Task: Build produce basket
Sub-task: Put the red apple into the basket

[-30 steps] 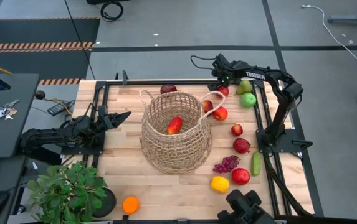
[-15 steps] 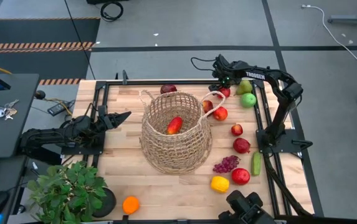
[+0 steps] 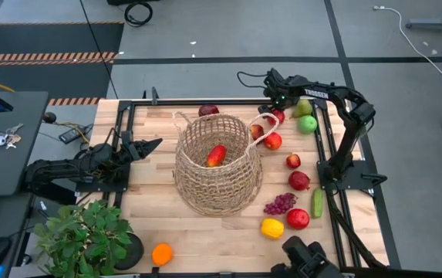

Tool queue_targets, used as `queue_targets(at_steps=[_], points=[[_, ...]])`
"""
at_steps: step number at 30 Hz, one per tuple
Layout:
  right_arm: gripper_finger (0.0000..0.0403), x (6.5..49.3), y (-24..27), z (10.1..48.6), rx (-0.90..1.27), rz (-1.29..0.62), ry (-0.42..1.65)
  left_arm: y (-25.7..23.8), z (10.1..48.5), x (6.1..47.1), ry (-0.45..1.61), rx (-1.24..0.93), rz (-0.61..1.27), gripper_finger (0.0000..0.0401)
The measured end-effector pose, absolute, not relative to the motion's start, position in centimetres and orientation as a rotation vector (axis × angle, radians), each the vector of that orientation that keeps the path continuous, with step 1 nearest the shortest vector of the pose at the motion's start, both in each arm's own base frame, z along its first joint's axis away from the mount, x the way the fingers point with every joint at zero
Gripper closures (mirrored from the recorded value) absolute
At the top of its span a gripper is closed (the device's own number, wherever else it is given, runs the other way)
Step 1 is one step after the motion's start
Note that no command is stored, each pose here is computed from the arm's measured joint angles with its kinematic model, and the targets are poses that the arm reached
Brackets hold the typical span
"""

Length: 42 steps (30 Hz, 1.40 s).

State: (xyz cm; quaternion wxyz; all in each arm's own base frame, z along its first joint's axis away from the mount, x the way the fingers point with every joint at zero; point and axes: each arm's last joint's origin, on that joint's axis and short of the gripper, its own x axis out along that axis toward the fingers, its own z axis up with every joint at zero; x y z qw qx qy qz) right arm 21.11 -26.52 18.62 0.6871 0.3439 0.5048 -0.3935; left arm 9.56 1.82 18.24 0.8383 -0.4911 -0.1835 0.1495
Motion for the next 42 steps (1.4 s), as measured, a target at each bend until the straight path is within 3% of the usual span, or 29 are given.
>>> queue_targets(at_steps=[8, 20, 32, 42], points=[[0.0081, 21.0, -26.7, 20.4, 0.849, -0.839, 1.151, 1.8, 18.2, 9.6, -0.389, -1.039, 0.316, 0.0314], [0.0081, 22.6, -28.2, 27.4, 0.866, -0.755, 0.967, 1.8, 18.2, 9.6, -0.388, -1.039, 0.316, 0.0316], [0.0081, 24.3, -28.0, 33.1, 1.152, -0.406, 0.676, 1.8, 18.2, 9.6, -0.389, -1.039, 0.316, 0.0312], [0.0081, 29.0, -25.4, 36.6, 1.149, -0.095, 0.509, 1.8, 18.2, 9.6, -0.388, -1.039, 0.316, 0.0314]])
